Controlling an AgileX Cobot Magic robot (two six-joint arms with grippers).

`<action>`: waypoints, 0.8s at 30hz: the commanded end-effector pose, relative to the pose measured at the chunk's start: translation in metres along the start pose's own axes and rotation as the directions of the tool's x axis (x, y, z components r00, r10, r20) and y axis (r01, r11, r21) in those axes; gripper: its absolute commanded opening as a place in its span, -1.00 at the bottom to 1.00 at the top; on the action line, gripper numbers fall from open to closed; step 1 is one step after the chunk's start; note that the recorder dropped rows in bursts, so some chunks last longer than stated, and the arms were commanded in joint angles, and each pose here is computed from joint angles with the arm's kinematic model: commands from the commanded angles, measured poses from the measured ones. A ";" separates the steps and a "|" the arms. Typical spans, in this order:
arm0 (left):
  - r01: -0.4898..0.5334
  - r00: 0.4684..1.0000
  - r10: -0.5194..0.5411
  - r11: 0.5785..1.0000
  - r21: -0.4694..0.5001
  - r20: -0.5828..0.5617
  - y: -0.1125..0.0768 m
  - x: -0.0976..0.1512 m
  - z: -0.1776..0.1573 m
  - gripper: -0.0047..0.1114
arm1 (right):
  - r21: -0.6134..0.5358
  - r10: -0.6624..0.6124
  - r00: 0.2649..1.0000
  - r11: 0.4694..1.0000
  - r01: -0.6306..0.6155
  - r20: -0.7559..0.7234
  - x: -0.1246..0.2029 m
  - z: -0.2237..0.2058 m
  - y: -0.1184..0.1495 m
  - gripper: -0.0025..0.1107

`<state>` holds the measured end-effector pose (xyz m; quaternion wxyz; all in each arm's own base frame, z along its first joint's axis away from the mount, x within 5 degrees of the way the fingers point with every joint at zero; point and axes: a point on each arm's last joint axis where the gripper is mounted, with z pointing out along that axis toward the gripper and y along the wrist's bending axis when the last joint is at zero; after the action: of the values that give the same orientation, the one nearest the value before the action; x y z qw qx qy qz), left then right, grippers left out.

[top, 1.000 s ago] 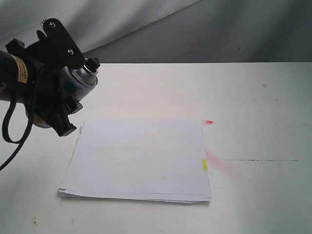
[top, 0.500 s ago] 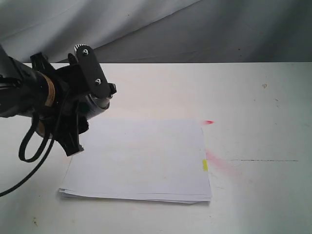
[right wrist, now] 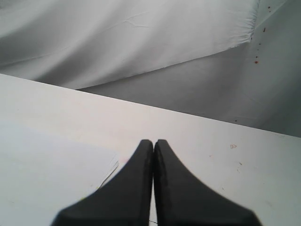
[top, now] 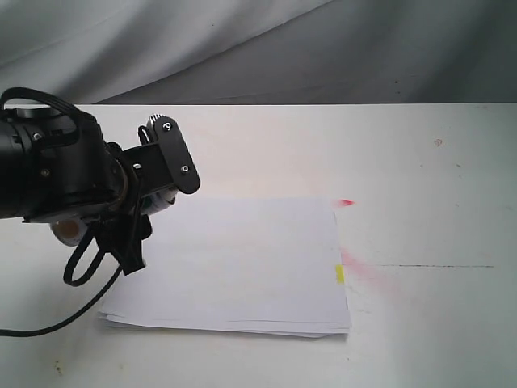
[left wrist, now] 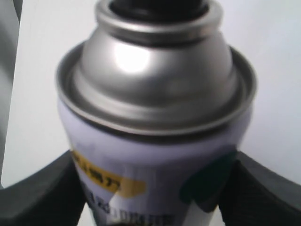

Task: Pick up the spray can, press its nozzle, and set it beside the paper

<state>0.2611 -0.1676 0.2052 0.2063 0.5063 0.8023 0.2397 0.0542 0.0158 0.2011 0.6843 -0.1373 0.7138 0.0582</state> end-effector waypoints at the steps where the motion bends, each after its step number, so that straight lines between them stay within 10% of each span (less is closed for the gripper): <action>1: -0.036 0.997 0.037 0.999 -0.016 0.063 0.001 -0.006 -0.003 -0.92 | 0.004 -0.006 1.000 1.000 0.006 0.004 0.001 0.000 0.000 -0.96; 9: -0.263 0.947 0.265 0.964 -0.034 0.184 -0.002 -0.018 -0.003 -0.92 | 0.004 -0.006 1.000 1.000 0.006 0.004 0.001 0.000 0.000 -0.96; 24: -0.220 0.955 0.216 0.975 0.000 0.201 -0.005 -0.019 -0.003 -0.92 | 0.004 -0.006 1.000 1.000 0.006 0.004 0.001 0.000 0.000 -0.96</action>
<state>0.2645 -0.1843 0.2034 0.2420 0.6143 0.7223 0.2058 0.0542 0.0158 0.2011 0.6843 -0.1373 0.7138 0.0582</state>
